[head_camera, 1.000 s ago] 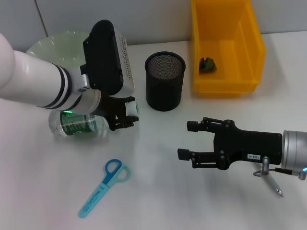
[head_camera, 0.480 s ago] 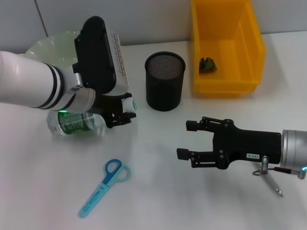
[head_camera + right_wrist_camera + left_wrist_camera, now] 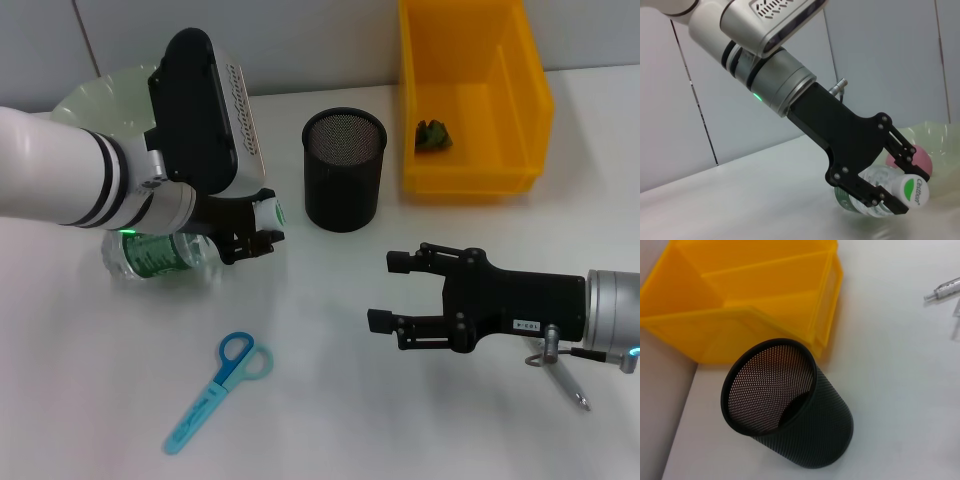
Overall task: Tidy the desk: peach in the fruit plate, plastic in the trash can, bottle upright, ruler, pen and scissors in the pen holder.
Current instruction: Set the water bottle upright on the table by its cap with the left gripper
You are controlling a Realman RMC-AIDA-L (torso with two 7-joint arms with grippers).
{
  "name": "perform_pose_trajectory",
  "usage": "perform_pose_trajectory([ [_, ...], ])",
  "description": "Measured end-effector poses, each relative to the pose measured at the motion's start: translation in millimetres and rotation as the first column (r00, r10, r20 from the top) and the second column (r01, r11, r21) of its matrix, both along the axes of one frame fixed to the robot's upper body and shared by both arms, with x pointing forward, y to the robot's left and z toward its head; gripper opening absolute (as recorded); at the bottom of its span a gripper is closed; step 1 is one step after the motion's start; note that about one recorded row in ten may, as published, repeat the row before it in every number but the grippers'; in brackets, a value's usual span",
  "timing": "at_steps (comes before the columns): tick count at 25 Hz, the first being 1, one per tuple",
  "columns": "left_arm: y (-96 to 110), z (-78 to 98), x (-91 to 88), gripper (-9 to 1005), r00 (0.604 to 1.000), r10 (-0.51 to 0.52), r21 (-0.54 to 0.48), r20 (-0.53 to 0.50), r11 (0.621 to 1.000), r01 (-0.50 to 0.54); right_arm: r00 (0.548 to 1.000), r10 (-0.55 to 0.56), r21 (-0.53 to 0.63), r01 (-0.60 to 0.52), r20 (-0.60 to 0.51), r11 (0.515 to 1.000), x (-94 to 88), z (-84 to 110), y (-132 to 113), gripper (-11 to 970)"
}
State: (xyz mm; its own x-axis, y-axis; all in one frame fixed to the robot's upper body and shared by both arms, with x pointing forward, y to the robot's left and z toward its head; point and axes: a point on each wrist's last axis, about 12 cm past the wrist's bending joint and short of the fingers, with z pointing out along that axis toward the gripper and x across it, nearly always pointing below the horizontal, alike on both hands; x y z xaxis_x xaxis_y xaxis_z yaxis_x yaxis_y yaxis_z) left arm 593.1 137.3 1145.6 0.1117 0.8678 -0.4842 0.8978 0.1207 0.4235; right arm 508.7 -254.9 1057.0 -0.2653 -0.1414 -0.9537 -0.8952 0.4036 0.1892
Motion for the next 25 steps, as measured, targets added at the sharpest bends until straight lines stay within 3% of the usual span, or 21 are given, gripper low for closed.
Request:
perform_pose_trajectory([
  [25, 1.0, 6.6, -6.4, 444, 1.000, 0.025, -0.036, -0.006, 0.999, -0.025, 1.000, 0.004, 0.001, -0.004, 0.006, 1.000, 2.4, 1.8, 1.3, 843],
])
